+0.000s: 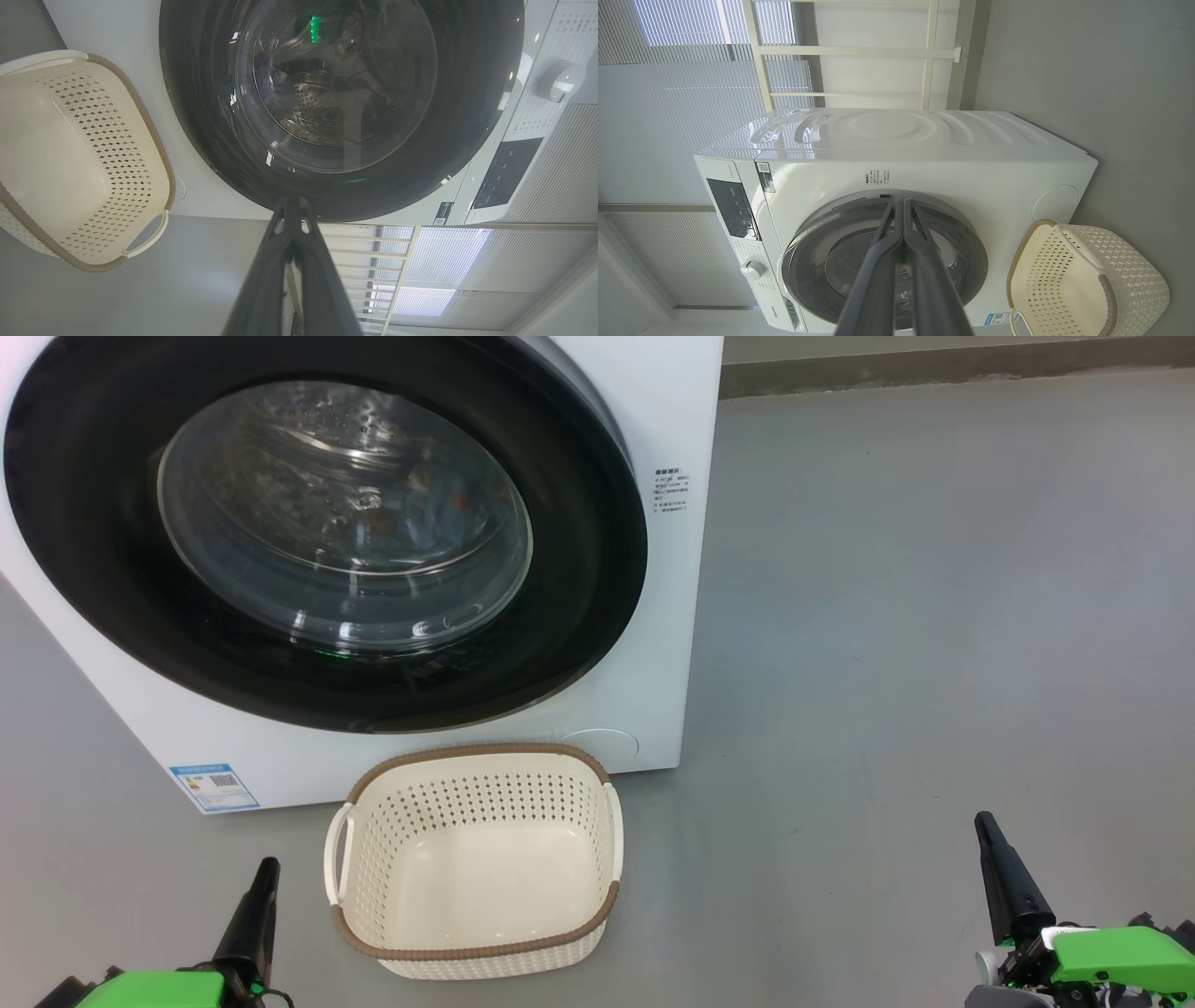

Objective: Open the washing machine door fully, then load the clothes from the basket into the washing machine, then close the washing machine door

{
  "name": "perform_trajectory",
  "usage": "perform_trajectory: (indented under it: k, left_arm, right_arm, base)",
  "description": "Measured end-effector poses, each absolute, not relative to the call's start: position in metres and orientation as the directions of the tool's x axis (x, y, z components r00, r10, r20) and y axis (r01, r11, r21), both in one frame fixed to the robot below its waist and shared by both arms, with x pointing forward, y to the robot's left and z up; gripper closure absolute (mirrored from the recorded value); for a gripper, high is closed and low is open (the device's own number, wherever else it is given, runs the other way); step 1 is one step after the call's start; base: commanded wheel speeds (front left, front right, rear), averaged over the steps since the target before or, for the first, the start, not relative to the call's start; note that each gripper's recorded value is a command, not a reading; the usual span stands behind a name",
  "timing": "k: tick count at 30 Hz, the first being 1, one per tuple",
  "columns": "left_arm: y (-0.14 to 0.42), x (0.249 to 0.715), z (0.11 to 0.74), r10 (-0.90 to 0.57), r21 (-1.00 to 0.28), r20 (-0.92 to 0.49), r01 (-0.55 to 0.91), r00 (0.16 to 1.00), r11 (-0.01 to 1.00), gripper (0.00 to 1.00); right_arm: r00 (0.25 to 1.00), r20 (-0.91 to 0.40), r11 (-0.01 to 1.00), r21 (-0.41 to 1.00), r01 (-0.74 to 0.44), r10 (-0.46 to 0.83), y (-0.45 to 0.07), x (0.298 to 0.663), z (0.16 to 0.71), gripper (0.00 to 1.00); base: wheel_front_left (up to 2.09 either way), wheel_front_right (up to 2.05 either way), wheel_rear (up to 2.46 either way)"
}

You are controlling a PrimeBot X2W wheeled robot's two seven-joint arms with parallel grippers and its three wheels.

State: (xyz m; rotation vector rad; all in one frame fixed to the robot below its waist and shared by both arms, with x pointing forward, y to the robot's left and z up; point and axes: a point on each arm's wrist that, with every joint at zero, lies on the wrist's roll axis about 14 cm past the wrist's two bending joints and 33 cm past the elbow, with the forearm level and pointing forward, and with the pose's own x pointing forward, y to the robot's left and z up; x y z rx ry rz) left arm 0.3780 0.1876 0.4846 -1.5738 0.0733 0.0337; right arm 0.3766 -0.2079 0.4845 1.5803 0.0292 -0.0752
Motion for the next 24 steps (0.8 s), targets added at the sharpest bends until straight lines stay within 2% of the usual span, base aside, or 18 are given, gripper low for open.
perform_trajectory:
  k: [24]
  left_arm:
    - [0.1876, 0.3780, 0.4846, -0.025, -0.998, -0.068, -0.068, 0.997, -0.003, 1.00]
  right_arm:
    - [0.997, -0.066, -0.012, 0.998, 0.066, -0.032, -0.2088, 0.3765, 0.4846, 1.00]
  base:
    - [0.00, 0.00, 0.00]
